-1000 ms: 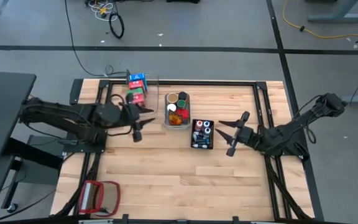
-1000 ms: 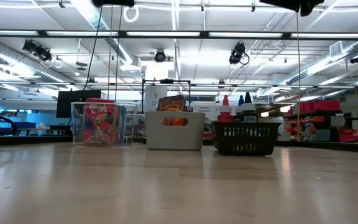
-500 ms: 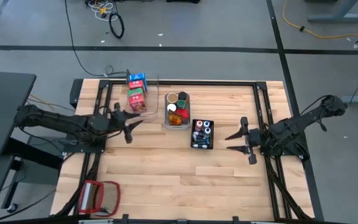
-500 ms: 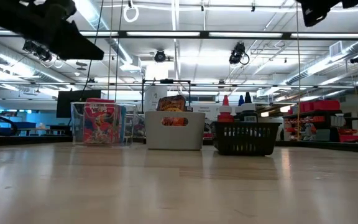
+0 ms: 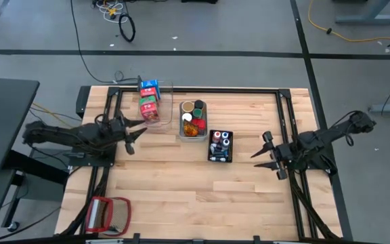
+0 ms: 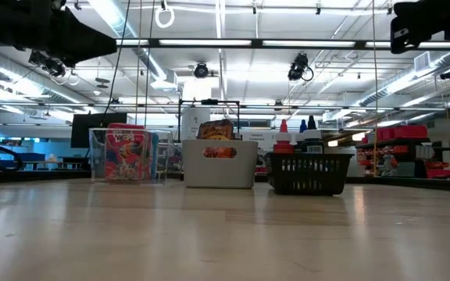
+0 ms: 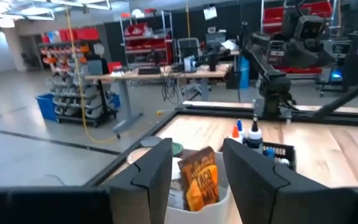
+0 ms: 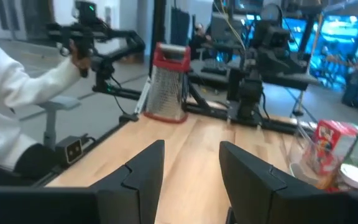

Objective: Pick & Place Kitchen Items
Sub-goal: Return to Home Position

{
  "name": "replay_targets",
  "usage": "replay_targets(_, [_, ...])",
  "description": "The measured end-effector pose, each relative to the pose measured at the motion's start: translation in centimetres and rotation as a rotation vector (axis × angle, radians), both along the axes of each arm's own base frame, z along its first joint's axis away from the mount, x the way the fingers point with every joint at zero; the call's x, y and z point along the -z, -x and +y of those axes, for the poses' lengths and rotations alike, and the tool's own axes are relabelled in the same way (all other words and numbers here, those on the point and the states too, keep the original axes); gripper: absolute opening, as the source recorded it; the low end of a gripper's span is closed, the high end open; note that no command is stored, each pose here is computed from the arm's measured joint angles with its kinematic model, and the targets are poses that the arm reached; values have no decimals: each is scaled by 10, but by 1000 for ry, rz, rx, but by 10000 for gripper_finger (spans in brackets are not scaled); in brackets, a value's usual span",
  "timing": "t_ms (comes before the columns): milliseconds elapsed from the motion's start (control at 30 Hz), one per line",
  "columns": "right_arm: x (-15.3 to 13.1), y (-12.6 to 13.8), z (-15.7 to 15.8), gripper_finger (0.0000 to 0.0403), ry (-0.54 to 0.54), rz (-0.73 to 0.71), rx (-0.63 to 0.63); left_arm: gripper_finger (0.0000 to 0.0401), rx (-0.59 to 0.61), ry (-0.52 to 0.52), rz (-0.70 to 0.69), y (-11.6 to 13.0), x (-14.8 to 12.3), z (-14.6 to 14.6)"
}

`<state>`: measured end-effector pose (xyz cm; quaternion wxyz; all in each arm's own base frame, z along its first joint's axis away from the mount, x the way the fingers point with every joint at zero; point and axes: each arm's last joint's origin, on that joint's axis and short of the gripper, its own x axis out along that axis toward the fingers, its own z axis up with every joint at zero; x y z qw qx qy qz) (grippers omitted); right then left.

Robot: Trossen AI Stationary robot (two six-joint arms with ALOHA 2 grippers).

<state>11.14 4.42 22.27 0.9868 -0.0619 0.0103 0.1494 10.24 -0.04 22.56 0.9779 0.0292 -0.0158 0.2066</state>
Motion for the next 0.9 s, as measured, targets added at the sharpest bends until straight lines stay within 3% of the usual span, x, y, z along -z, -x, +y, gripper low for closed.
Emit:
replay_targets(267, [1, 13, -9, 165, -8, -11, 12, 151, -11, -1, -18, 10, 0, 2])
replay_targets(533, [-1, 26, -10, 165, -13, -57, -127, 151, -55, 36, 8, 17, 14, 4])
replay_targets(900, [11, 28, -10, 165, -4, -51, -130, 151, -69, 63, 22, 14, 43, 4])
